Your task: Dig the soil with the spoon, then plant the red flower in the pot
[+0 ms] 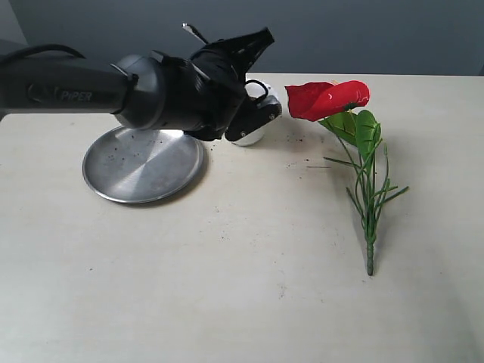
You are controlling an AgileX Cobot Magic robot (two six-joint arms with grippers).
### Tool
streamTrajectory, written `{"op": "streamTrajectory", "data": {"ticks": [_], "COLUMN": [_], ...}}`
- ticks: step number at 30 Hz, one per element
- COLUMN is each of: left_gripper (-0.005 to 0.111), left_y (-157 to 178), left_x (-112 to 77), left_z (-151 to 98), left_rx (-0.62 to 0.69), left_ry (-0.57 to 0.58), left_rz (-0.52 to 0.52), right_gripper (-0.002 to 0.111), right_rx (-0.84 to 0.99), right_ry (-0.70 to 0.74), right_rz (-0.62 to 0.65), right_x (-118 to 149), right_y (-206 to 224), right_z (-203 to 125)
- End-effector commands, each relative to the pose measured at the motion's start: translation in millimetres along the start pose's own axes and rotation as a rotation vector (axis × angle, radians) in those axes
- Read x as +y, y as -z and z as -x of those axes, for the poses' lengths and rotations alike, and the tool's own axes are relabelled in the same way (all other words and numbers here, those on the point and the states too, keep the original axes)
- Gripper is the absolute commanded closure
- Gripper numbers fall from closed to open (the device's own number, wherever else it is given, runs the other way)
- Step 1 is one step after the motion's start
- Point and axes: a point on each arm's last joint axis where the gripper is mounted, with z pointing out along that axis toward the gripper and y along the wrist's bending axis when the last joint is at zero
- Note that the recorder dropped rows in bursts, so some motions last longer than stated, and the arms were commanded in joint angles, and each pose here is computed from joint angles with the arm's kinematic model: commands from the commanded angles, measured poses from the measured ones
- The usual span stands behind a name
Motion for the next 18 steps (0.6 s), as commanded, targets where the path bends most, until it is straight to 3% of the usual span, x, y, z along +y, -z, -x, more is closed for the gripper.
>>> {"op": "streamTrajectory", "data": {"ticks": [1, 11, 18], "left_gripper": [0.106, 0.106, 0.106], "left_y": [8.5, 13.5, 13.5], "left_x": [7.8, 9.2, 9.0], "left_z": [4.6, 12.7, 12.6], "left_rx": [-0.042, -0.08, -0.076], "left_ry": [0.079, 0.262, 0.474], "left_rz": [0.012, -0.017, -0.027], "right_gripper": [0.108, 0.108, 0.108], "right_rx": [-0.012, -0.012, -0.012], "right_ry": [0.005, 0.005, 0.005], "right_rz": [-0.002, -0.002, -0.002], "right_x": [-0.2, -0.2, -0.2], "right_y": [0.1, 0.1, 0.1], "right_z": [0.5, 0.5, 0.5]}}
